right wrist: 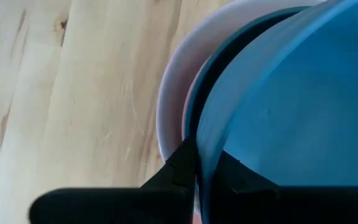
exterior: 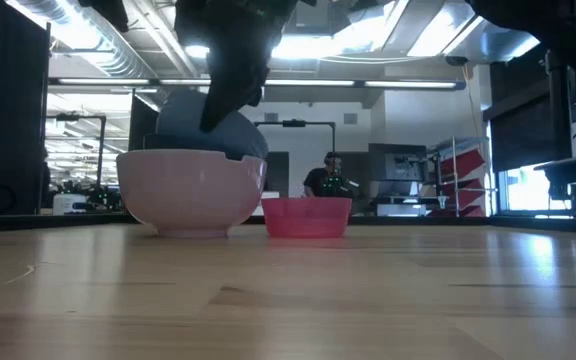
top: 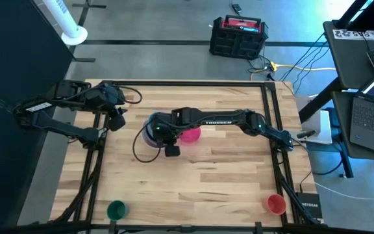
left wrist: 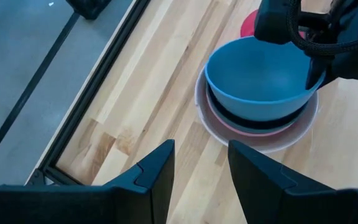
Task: Nest bowls inside each other
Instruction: Stack the blue bowl on top of the dark blue bowl, then stack the light pink bowl on top of the blue bowl
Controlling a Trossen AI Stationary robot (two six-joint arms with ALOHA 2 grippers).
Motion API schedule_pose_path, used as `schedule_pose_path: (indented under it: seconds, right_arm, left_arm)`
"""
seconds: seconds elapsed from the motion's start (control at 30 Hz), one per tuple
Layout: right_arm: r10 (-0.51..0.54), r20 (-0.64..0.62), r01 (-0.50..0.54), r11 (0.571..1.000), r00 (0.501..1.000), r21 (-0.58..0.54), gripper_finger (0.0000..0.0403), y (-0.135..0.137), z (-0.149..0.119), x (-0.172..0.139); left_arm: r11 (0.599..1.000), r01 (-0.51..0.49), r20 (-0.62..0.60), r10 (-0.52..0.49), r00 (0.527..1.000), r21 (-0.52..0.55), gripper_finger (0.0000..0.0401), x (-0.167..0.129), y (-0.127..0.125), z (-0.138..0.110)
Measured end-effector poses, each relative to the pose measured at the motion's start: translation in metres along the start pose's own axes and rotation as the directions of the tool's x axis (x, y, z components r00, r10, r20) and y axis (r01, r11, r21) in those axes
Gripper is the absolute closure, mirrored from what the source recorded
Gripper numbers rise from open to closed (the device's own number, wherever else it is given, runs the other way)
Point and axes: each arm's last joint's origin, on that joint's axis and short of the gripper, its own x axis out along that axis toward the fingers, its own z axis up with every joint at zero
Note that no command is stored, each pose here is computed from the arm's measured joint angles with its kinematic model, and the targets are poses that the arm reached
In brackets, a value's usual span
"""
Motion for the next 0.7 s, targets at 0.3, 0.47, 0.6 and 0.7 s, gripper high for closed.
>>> schedule_pose_path:
  seconds: [0.3,0.47,0.6,0.7]
  right_arm:
    - [0.076,0.016,-0.076,0.997,0.997,0.017,0.0353,0.004,0.001,0.0]
    - [0.09,0.042,-0.09,0.996,0.995,0.004,0.0296,0.008,0.004,0.0]
    - [0.061,0.086,-0.061,0.998,0.994,-0.008,0.0253,0.008,0.01,-0.01]
    - [-0.016,0.102,0.018,1.0,0.995,-0.025,0.0227,0.004,0.011,-0.021]
  left_arm:
    - [1.0,0.0,0.001,0.0,1.0,-0.002,0.0267,0.0,0.0,0.0]
    - [1.0,0.001,0.0,-0.001,1.0,-0.004,0.0267,0.0,0.0,0.0]
    - [1.0,0.001,0.001,-0.001,1.0,-0.004,0.0267,0.0,0.0,0.0]
    - [1.0,0.0,0.0,0.0,1.0,-0.004,0.0267,0.0,0.0,0.0]
